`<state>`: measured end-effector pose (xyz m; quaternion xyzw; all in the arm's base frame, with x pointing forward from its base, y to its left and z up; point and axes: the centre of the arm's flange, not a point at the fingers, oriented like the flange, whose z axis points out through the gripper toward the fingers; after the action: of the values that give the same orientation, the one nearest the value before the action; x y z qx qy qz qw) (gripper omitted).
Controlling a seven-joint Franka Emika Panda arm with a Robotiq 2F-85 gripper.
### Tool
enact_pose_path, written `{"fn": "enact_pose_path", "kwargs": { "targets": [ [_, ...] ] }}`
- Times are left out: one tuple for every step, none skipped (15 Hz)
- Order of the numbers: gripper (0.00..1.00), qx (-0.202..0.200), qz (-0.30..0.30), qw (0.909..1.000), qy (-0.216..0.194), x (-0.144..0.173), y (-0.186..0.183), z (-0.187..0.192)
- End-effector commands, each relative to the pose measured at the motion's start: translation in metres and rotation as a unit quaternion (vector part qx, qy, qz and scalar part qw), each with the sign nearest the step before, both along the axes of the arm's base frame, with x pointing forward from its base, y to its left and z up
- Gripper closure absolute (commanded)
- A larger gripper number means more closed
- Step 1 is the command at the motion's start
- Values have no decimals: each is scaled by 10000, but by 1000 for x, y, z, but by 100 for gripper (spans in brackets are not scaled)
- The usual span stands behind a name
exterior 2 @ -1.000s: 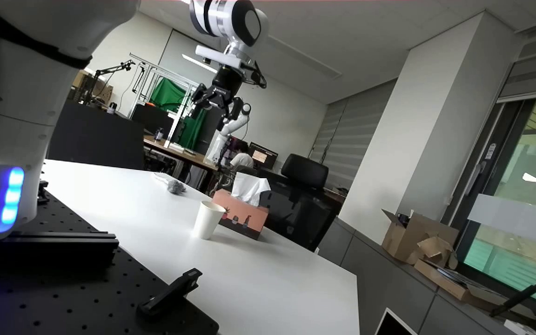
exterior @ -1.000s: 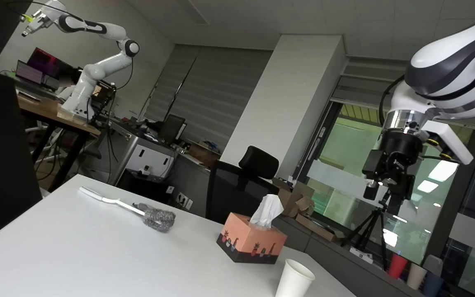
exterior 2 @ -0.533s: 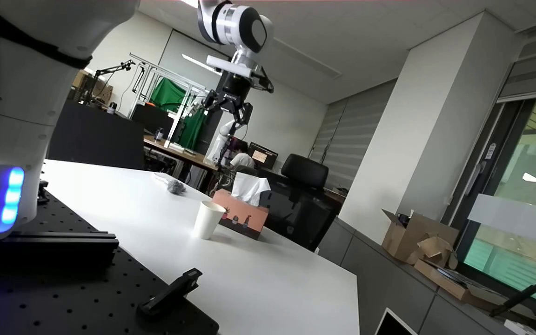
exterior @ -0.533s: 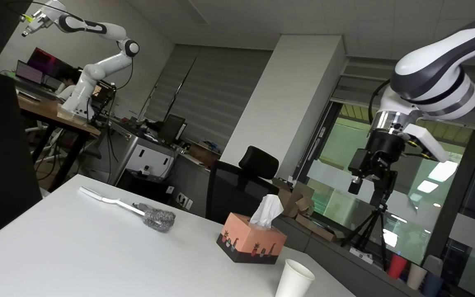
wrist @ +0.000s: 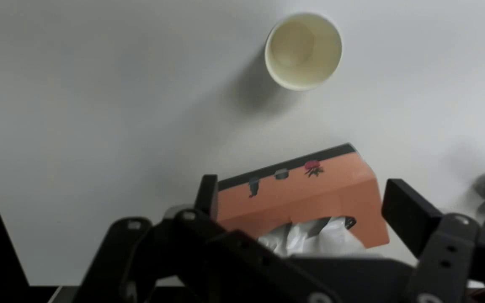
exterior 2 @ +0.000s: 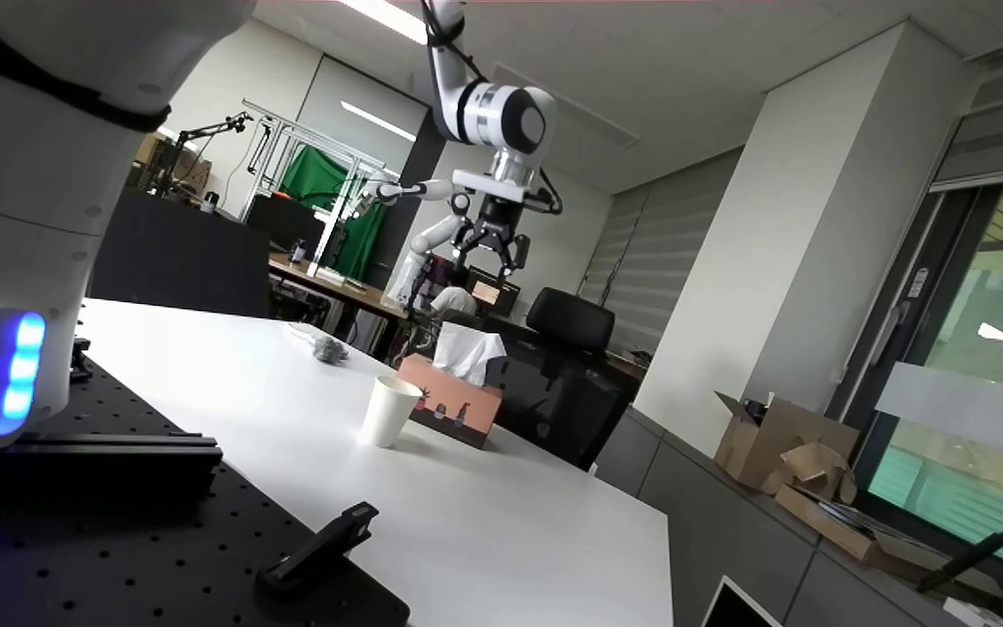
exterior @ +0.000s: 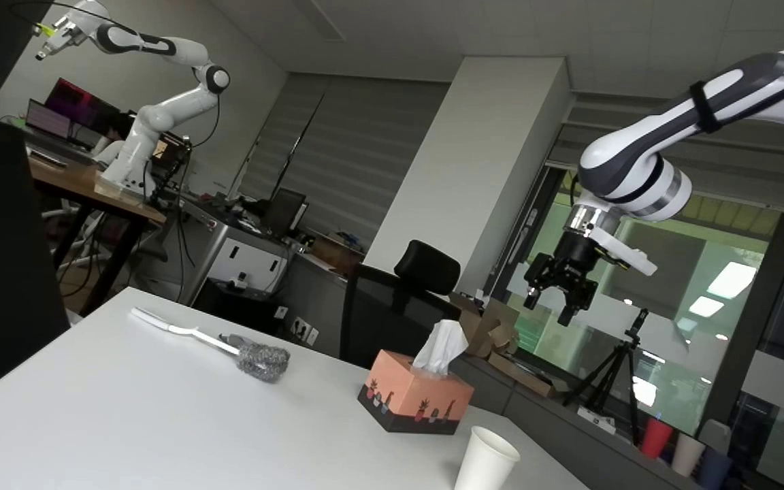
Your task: Pull out a tissue from the box and put it on the table
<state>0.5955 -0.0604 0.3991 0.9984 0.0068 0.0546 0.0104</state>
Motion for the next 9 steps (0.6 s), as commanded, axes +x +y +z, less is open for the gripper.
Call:
{"fn": "enact_pose_path", "kwargs": {
  "targets": [
    [0,-122,-521,9978,-383,91,-13,10],
    [0,-116,-663,9968,-442,106,-12,10],
    [0,-63,-678,9969,-397,116,-10,8],
    [0,-47,-702,9971,-301,123,-10,5],
    [0,-39,-490,9980,-386,76,-9,-3],
    [0,-40,-519,9980,-353,86,-8,-6],
    [0,-42,-535,9980,-338,93,-7,-8],
    [0,-44,-542,9980,-327,97,-7,-10],
    [0,-45,-544,9980,-329,99,-7,-11]
  ]
}}
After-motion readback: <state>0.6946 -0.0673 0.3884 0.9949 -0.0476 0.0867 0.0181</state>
